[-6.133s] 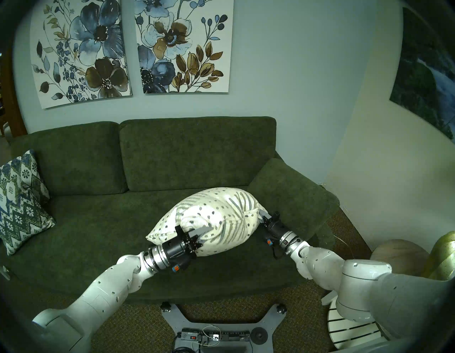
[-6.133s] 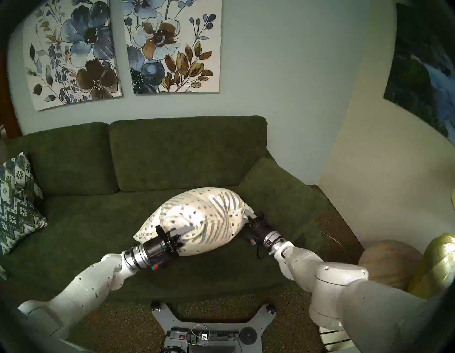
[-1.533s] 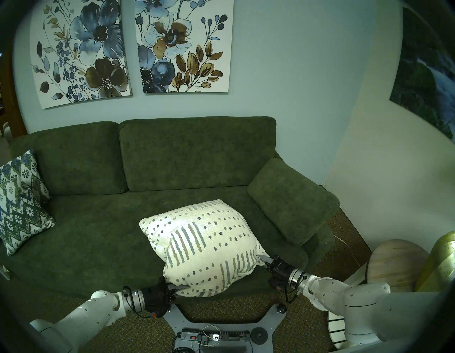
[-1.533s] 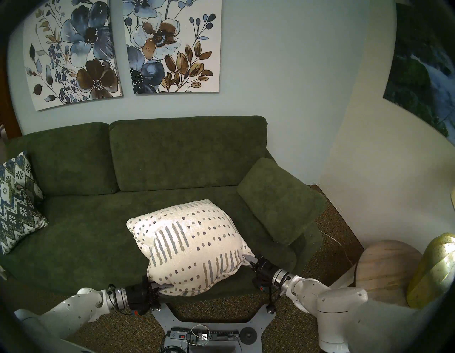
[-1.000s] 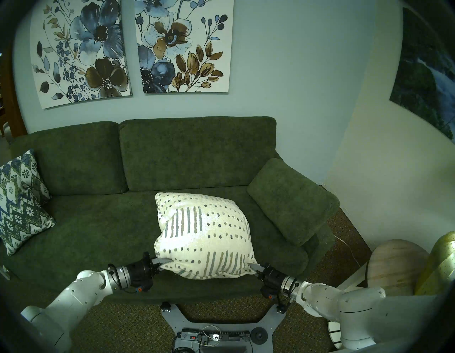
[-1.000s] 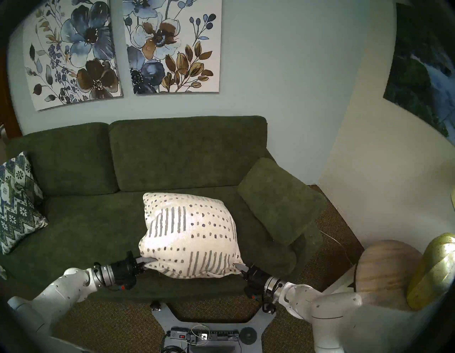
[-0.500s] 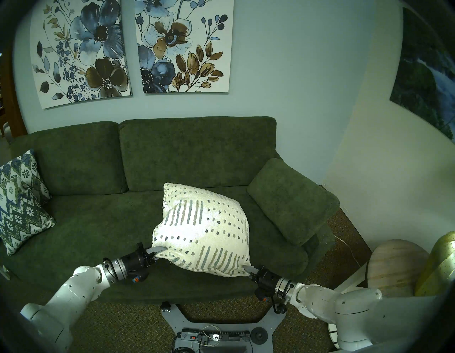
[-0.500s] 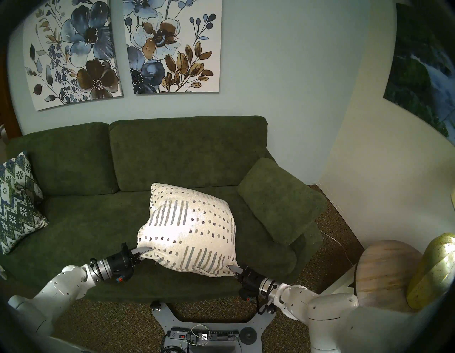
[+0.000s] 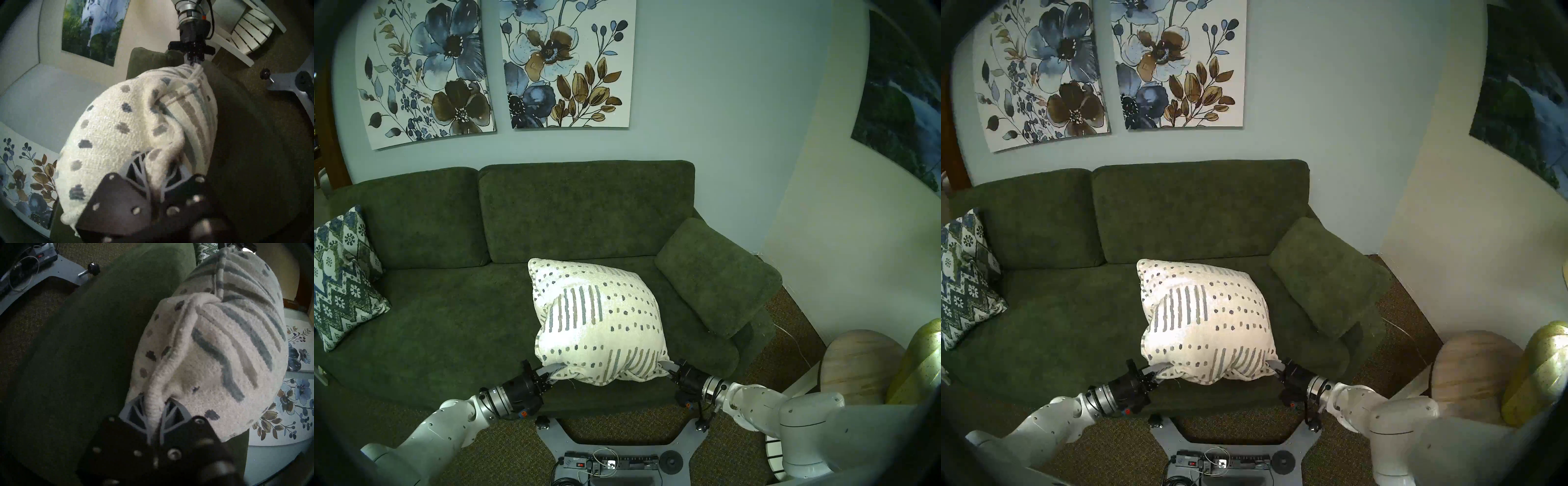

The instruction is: Fluff a cushion

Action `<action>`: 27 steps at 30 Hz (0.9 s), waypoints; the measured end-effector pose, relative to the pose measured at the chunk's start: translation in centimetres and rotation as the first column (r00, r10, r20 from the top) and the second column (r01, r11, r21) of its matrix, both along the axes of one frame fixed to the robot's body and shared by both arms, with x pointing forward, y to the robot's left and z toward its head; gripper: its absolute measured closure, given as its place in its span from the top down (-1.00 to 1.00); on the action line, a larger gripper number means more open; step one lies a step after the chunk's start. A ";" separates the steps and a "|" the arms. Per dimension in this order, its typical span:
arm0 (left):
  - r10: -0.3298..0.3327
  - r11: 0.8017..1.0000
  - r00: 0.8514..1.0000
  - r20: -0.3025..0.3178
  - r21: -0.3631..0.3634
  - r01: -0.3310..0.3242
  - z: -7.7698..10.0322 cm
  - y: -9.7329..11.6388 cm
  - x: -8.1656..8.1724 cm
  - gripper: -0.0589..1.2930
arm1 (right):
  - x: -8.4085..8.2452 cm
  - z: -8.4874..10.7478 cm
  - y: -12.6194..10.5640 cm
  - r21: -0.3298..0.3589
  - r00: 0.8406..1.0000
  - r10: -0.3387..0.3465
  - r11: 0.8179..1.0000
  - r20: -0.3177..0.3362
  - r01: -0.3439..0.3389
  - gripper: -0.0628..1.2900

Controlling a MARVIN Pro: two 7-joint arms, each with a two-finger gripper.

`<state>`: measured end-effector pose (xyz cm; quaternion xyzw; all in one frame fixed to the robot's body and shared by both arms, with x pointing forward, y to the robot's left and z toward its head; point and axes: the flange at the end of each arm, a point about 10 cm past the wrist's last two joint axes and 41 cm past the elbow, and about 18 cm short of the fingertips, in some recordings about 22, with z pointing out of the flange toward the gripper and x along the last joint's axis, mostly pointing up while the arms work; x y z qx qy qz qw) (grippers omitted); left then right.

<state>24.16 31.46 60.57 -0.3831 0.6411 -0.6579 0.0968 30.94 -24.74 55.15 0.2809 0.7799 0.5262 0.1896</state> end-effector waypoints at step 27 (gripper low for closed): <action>0.029 0.998 0.996 0.088 -0.061 -0.024 1.9 -1.9 0.6 0.76 | 0.6 -0.1 0.2 -0.017 0.999 -0.030 0.999 -0.020 0.029 -0.92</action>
